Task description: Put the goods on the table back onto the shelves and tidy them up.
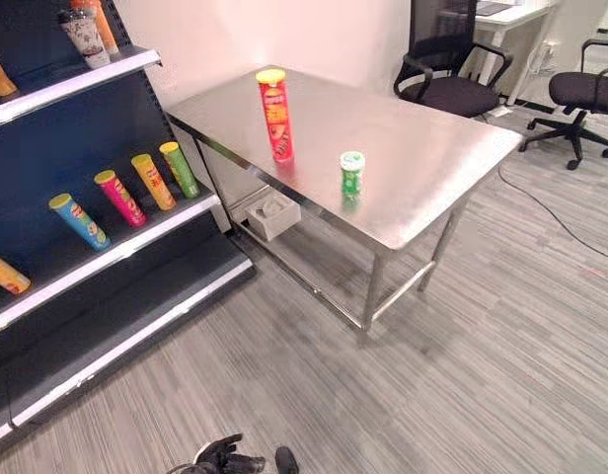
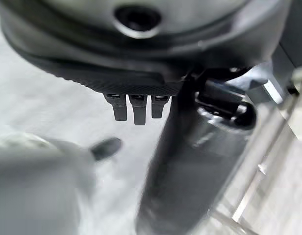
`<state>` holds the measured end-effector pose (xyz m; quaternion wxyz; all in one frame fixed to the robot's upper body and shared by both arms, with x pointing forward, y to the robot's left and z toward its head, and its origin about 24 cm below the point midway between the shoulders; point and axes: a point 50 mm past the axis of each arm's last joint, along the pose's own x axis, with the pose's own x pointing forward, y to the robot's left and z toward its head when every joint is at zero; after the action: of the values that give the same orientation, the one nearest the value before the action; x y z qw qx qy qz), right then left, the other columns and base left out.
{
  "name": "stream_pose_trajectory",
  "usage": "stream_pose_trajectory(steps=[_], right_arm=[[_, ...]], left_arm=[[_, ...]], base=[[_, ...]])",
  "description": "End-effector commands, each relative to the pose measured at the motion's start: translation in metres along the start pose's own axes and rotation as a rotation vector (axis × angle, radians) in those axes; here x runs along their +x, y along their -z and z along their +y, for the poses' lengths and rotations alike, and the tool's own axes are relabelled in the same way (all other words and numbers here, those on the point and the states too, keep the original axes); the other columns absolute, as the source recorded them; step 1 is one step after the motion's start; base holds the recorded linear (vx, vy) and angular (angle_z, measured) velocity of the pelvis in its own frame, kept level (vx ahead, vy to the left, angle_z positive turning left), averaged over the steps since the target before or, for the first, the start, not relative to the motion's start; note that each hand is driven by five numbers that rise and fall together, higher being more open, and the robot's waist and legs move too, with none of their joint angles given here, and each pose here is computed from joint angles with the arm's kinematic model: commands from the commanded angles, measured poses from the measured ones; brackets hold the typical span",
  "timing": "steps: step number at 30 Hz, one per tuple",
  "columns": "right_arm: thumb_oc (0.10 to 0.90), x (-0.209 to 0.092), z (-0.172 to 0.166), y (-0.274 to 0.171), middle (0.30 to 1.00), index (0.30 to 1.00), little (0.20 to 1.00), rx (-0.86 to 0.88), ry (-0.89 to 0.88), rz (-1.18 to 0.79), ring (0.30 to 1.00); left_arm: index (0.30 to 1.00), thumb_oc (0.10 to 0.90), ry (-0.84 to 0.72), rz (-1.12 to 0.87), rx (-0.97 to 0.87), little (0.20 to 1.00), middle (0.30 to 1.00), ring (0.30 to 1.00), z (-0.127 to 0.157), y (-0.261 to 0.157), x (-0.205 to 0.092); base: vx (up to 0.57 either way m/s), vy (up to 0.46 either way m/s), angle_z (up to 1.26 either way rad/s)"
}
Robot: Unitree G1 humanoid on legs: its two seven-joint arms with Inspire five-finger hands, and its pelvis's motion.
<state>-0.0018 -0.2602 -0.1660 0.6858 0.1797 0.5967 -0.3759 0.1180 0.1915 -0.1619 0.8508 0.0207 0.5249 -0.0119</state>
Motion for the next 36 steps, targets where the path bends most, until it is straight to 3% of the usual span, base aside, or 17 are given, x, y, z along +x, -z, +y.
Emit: stream_pose_trajectory(steps=[1, 5, 9, 13, 17, 22, 29, 33, 36], right_arm=[[0.800, -0.004, 0.042, -0.050, 0.900, 0.900, 0.900, -0.030, -0.114, -0.156, 0.900], [0.800, -0.009, 0.069, -0.063, 0.900, 0.900, 0.900, -0.123, -0.208, -0.238, 0.900], [0.800, -0.010, 0.075, -0.062, 0.900, 0.900, 0.900, -0.154, -0.216, -0.246, 0.900], [0.800, -0.007, 0.066, -0.052, 0.900, 0.900, 0.900, -0.160, -0.194, -0.201, 0.900], [0.800, -0.002, 0.037, -0.039, 0.900, 0.900, 0.900, -0.124, -0.099, -0.147, 0.900], [0.800, -0.004, 0.044, -0.052, 0.900, 0.900, 0.900, -0.157, -0.117, -0.205, 0.900], [0.800, -0.006, 0.041, -0.068, 0.900, 0.900, 0.900, -0.210, -0.079, -0.246, 0.900], [0.800, -0.009, 0.058, -0.076, 0.900, 0.900, 0.900, -0.146, -0.134, -0.253, 0.900], [0.800, -0.009, 0.072, -0.066, 0.900, 0.900, 0.900, -0.218, -0.156, -0.216, 0.900]], left_arm=[[0.900, 0.800, 0.016, -0.017, -0.015, 0.900, 0.900, 0.900, -0.005, -0.003, 0.001], [0.900, 0.800, 0.000, 0.012, 0.008, 0.900, 0.900, 0.900, 0.003, 0.003, -0.001], [0.900, 0.800, -0.003, 0.008, 0.023, 0.900, 0.900, 0.900, 0.004, -0.002, 0.000], [0.900, 0.800, 0.020, 0.014, 0.067, 0.900, 0.900, 0.900, -0.001, -0.002, 0.001], [0.900, 0.800, 0.021, -0.013, 0.062, 0.900, 0.900, 0.900, -0.002, -0.009, 0.002], [0.900, 0.800, 0.014, -0.025, 0.056, 0.900, 0.900, 0.900, -0.003, -0.010, 0.002], [0.900, 0.800, 0.033, -0.057, 0.139, 0.900, 0.900, 0.900, -0.015, -0.018, 0.004], [0.900, 0.800, 0.067, -0.112, 0.221, 0.900, 0.900, 0.900, -0.022, -0.041, 0.007], [0.900, 0.800, 0.050, -0.111, 0.248, 0.900, 0.900, 0.900, -0.016, -0.050, 0.008]], base=[[0.32, 0.390, -0.09], [0.25, 0.287, -0.16], [0.20, -0.007, 0.00], [0.13, -0.059, 0.34], [0.14, -0.138, 0.23], [0.12, 0.091, 0.00], [0.23, 0.481, -1.19], [0.22, 0.748, -0.42], [-0.03, 0.440, -0.78]])
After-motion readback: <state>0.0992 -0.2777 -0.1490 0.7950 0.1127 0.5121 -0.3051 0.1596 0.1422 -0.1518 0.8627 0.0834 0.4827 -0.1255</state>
